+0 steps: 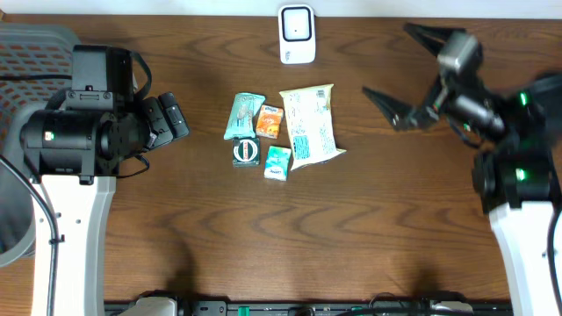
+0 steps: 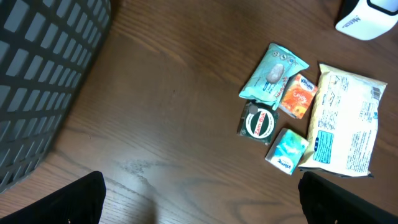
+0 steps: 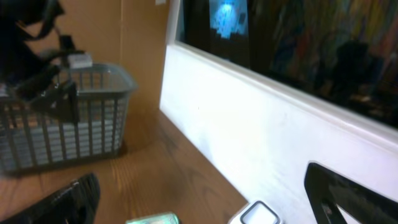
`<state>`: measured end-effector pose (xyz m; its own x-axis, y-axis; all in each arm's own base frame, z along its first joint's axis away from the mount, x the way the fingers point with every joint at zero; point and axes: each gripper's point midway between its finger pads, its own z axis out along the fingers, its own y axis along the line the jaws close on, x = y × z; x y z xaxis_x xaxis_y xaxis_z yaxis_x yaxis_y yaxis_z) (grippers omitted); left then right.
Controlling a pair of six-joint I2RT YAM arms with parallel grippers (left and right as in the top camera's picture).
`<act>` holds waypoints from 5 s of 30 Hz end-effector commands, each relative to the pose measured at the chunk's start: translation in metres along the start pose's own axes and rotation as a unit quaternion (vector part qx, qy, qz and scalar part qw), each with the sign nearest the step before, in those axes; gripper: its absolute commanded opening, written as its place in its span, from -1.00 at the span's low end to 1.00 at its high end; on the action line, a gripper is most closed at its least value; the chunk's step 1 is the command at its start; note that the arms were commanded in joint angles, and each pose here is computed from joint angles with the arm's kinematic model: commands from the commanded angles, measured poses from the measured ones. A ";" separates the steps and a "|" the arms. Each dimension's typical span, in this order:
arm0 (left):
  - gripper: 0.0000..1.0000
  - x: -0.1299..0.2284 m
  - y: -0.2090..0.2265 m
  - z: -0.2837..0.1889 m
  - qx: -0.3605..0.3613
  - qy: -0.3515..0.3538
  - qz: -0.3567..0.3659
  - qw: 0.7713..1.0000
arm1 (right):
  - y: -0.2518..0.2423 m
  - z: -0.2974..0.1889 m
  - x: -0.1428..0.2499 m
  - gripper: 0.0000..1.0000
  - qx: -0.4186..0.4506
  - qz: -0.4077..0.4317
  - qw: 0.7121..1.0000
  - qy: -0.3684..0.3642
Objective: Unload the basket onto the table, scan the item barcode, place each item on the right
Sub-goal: 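Swing the right gripper over to the white snack bag, then lower the right gripper and grasp the top edge of the snack bag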
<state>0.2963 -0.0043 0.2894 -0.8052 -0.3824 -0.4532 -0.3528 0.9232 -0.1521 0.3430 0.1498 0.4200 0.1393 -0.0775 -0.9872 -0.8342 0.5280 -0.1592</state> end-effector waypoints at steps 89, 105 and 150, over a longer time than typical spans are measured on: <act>0.96 -0.001 0.003 -0.002 -0.006 -0.004 -0.008 1.000 | 0.026 0.051 0.239 0.98 0.153 0.377 0.793 0.454; 0.96 -0.001 0.003 -0.002 -0.006 -0.004 -0.007 1.000 | 0.025 0.052 0.238 0.99 0.153 0.377 0.794 0.453; 0.96 -0.001 0.003 -0.002 -0.006 -0.004 -0.007 1.000 | 0.029 0.055 0.238 0.99 0.148 0.374 0.796 0.453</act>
<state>0.2962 -0.0043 0.2893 -0.8053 -0.3824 -0.4530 -0.3530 0.9232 -0.1516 0.3810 0.1876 0.1750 -0.9026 -0.1364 -0.4083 -0.2935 0.8889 0.3519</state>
